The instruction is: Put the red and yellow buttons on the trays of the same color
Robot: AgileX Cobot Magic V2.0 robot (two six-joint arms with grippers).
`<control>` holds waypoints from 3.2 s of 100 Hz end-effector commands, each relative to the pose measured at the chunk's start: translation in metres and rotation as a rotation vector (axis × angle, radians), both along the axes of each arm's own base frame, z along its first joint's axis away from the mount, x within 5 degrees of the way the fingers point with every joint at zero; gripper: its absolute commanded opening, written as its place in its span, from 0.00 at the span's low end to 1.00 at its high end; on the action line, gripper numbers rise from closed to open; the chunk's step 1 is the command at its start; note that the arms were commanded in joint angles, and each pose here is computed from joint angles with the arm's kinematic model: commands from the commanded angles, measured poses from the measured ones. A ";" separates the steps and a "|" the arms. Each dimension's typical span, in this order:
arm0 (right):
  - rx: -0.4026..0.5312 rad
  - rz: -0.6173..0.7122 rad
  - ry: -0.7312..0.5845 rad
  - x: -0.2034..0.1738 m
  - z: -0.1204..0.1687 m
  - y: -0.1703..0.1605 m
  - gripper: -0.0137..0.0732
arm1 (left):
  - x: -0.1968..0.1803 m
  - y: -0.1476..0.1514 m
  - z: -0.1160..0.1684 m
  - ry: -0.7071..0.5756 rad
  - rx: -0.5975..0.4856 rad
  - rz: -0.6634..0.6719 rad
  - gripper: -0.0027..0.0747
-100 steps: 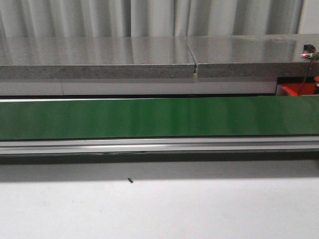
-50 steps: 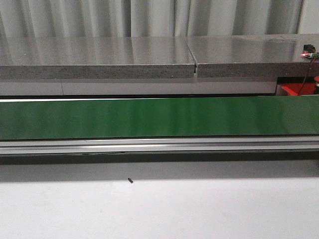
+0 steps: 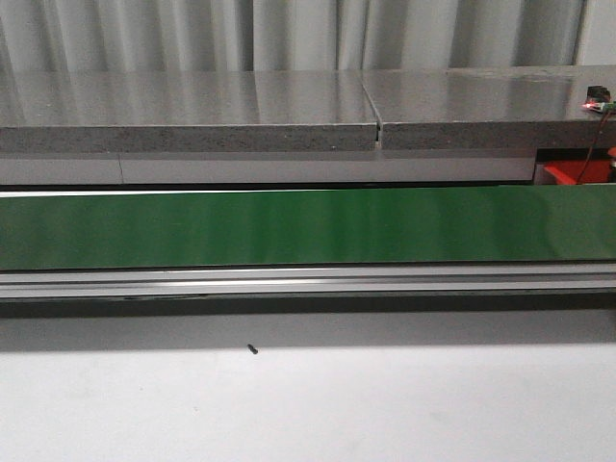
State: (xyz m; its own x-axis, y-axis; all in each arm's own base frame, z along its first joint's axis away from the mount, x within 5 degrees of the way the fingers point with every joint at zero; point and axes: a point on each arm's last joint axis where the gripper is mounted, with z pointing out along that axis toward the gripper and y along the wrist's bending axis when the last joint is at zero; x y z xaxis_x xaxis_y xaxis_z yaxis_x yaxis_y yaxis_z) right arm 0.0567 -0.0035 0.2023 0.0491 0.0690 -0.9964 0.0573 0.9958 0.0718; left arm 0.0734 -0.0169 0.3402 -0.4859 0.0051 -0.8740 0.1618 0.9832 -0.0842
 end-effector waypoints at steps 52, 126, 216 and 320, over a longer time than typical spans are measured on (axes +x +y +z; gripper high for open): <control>-0.016 0.008 -0.116 -0.003 0.014 0.001 0.08 | 0.003 -0.001 0.012 -0.076 -0.026 0.004 0.01; -0.016 0.008 -0.116 -0.003 0.014 0.001 0.08 | 0.003 -0.001 0.012 -0.076 -0.028 0.003 0.01; -0.016 0.008 -0.116 -0.003 0.014 0.001 0.08 | -0.014 0.019 -0.074 -0.618 -0.052 0.238 0.01; -0.016 0.008 -0.115 -0.003 0.014 0.001 0.08 | -0.019 0.016 -0.131 -0.636 -0.074 0.177 0.01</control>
